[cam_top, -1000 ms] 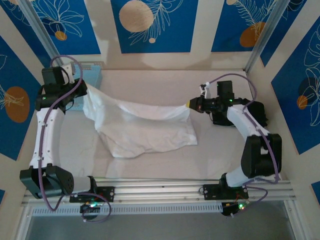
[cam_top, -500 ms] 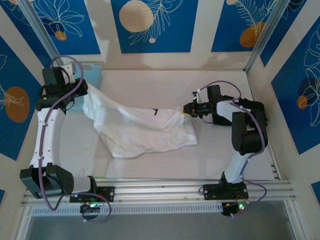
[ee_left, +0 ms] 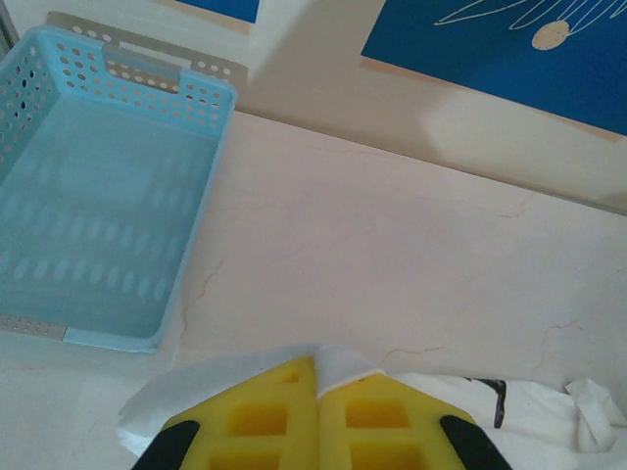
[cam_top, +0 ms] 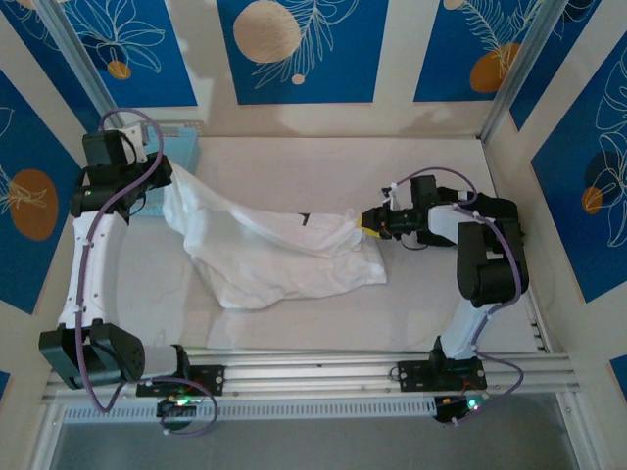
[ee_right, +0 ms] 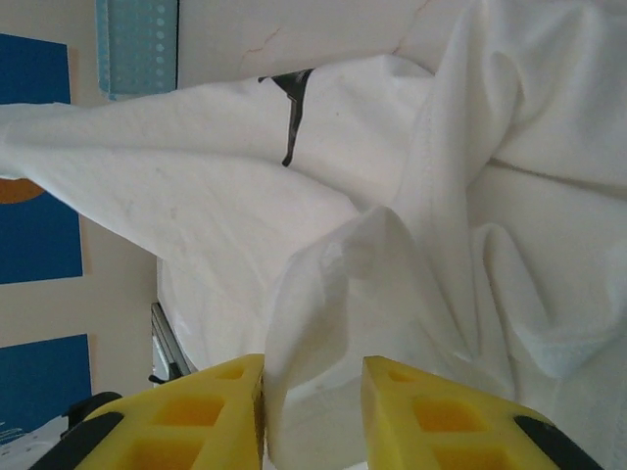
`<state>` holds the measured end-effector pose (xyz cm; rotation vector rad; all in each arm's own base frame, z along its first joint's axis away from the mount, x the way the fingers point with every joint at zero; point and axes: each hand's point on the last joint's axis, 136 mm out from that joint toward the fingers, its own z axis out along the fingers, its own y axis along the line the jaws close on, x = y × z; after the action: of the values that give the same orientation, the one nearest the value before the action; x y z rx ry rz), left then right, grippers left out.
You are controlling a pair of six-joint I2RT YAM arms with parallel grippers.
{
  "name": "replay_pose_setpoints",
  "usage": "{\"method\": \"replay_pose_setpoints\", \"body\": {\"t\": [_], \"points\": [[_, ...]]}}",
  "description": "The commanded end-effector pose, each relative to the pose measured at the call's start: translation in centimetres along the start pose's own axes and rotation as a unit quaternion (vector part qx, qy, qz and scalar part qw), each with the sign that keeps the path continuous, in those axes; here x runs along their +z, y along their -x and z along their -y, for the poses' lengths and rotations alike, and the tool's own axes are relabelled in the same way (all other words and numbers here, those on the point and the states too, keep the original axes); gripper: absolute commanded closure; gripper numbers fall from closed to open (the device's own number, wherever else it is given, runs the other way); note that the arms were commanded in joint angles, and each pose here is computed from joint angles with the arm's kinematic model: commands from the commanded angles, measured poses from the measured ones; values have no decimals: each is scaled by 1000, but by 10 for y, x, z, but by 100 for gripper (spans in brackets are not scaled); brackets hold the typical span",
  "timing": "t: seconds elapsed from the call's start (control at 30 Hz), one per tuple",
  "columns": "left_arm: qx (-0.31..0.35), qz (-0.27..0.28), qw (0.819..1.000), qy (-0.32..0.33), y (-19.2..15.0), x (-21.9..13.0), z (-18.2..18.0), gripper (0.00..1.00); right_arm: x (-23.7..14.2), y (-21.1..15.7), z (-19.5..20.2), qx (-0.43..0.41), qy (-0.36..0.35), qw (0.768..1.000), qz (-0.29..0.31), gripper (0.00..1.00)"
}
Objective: Fold the inside-out t-shirt
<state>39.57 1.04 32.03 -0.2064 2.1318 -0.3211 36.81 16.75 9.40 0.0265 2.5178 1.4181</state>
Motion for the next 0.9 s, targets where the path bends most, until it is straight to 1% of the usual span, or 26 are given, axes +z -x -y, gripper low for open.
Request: {"method": "replay_pose_setpoints", "body": {"t": [0.0,0.23,0.6,0.7,0.87], "points": [[9,16,1000,-10,7,-6,1,100,-7,-2,-12,-21,14,1000,6,67],[12,17,1000,-8,6,-7,1,100,-8,-7,-12,-23,11,1000,7,67],[11,15,1000,-10,4,-6,1,100,4,-9,-13,-29,9,999,-9,68],[12,16,1000,-9,5,-6,1,100,5,-8,-14,-32,8,999,-9,75],[11,16,1000,-10,5,-7,1,100,-1,-4,-16,-39,1,999,2,95]]}}
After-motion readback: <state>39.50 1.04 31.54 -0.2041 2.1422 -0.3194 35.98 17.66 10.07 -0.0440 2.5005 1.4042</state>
